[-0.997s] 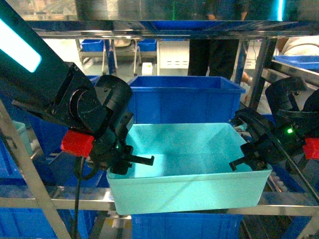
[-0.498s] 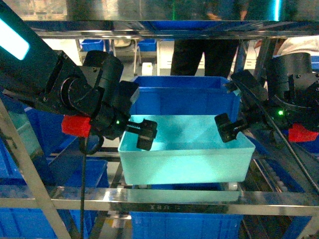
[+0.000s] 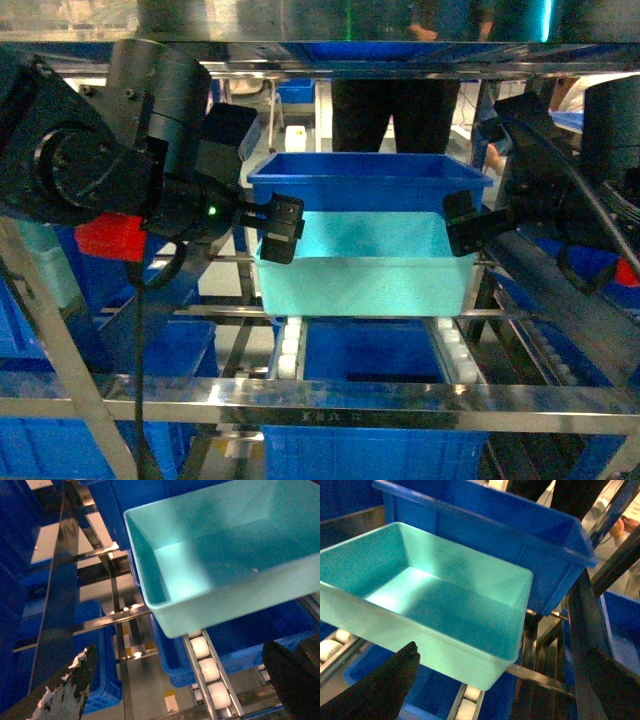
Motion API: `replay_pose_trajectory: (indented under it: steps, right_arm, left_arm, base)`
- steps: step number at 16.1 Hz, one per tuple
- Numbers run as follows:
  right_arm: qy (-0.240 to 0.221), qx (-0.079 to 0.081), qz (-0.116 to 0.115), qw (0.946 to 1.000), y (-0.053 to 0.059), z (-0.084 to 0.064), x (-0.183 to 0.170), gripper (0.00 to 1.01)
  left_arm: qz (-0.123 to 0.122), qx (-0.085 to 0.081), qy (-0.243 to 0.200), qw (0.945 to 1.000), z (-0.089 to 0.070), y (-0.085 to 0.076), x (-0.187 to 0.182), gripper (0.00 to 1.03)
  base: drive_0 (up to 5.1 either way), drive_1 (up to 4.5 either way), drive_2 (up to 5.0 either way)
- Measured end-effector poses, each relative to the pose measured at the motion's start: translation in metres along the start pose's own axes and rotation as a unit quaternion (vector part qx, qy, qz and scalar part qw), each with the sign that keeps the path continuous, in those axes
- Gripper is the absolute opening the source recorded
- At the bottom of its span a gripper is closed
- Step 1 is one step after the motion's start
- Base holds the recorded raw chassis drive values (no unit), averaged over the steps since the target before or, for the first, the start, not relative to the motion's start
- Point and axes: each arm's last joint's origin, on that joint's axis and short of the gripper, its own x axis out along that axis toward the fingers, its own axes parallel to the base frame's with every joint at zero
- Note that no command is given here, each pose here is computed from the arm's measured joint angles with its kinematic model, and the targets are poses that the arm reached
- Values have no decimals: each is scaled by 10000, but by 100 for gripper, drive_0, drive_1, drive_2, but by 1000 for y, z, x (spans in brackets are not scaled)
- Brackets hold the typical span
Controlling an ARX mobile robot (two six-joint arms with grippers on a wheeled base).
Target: Organize blue bins on left shelf correctly
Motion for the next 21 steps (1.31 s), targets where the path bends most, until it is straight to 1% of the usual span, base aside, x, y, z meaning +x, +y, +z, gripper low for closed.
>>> replay_pose_trajectory:
  steps: [1, 2, 3, 4, 5, 6, 7, 8, 9, 10, 11, 12, 13, 15, 16, 17, 18, 19, 21]
  right_arm:
    - [-193, 37, -68, 9998, -3, -2, -15, 98]
    - [-253, 98, -57, 9996, -6, -10, -33, 98]
    - [-194, 123, 20, 9997, -7, -21, -53, 98]
    - [-242, 128, 104, 9996, -3, -30, -73, 98]
    - [-328, 128, 85, 9993, -2, -36, -93, 98]
    - [-362, 140, 167, 9991, -1, -37, -112, 98]
    - [-450, 135, 252, 9986, -2, -34, -128, 98]
    - [-531, 135, 225, 9982, -2, -31, -144, 98]
    - [-597, 200, 104, 9980, -5, -26, -164, 98]
    - [-692, 275, -58, 9972, -10, -17, -181, 98]
    - [-838, 307, -209, 9958, -13, -5, -197, 98]
    - [-966, 363, -336, 9941, -14, 7, -214, 98]
    - [-1089, 415, -458, 9921, -15, 15, -233, 98]
    - [-1362, 479, -703, 9870, -20, 27, -262, 98]
    - [-1496, 498, -784, 9844, -20, 33, -276, 98]
    - [-1552, 497, -825, 9832, -19, 37, -286, 98]
    - [-1880, 426, -1119, 9748, -19, 49, -297, 98]
    - [-1923, 438, -1226, 9727, -21, 56, -292, 98]
    - [-1871, 449, -1227, 9736, -21, 55, -290, 98]
  left_arm:
    - [109, 56, -151, 9998, -4, -5, -15, 98]
    - [147, 142, -114, 9997, -17, -13, -33, 98]
    - [251, 256, -83, 9993, -34, -21, -50, 98]
    - [258, 283, 12, 9993, -50, -26, -67, 98]
    - [311, 237, 0, 9992, -60, -26, -84, 98]
    - [500, 174, -175, 9984, -62, -21, -101, 98]
    - [641, 62, -323, 9974, -60, -12, -119, 98]
    - [774, -50, -417, 9961, -63, -6, -137, 98]
    - [827, -111, -424, 9956, -69, -3, -156, 98]
    - [849, -182, -446, 9952, -72, -1, -171, 98]
    - [863, -250, -599, 9942, -69, 0, -187, 98]
    - [959, -377, -841, 9911, -65, 4, -207, 98]
    - [1041, -554, -1122, 9867, -64, 9, -226, 98]
    - [1386, -900, -1540, 9742, -66, 18, -261, 98]
    - [1613, -1058, -1881, 9630, -63, 19, -283, 98]
    - [1748, -1183, -2115, 9543, -64, 18, -303, 98]
    - [2071, -1470, -2599, 9316, -55, 28, -313, 98]
    - [2049, -1410, -2532, 9349, -56, 27, -312, 98]
    - [2016, -1384, -2526, 9362, -56, 26, -311, 98]
  base:
    - [0, 0, 0]
    - [0, 0, 0]
    - [0, 0, 0]
    - [0, 0, 0]
    - [0, 0, 0]
    - [0, 0, 0]
    - [0, 0, 0]
    - [0, 0, 0]
    - [0, 0, 0]
    - [0, 0, 0]
    - [0, 0, 0]
    - [0, 0, 0]
    - [0, 0, 0]
    - [0, 0, 0]
    - [0, 0, 0]
    - [0, 0, 0]
    - [0, 0, 0]
    - [0, 0, 0]
    - [0, 0, 0]
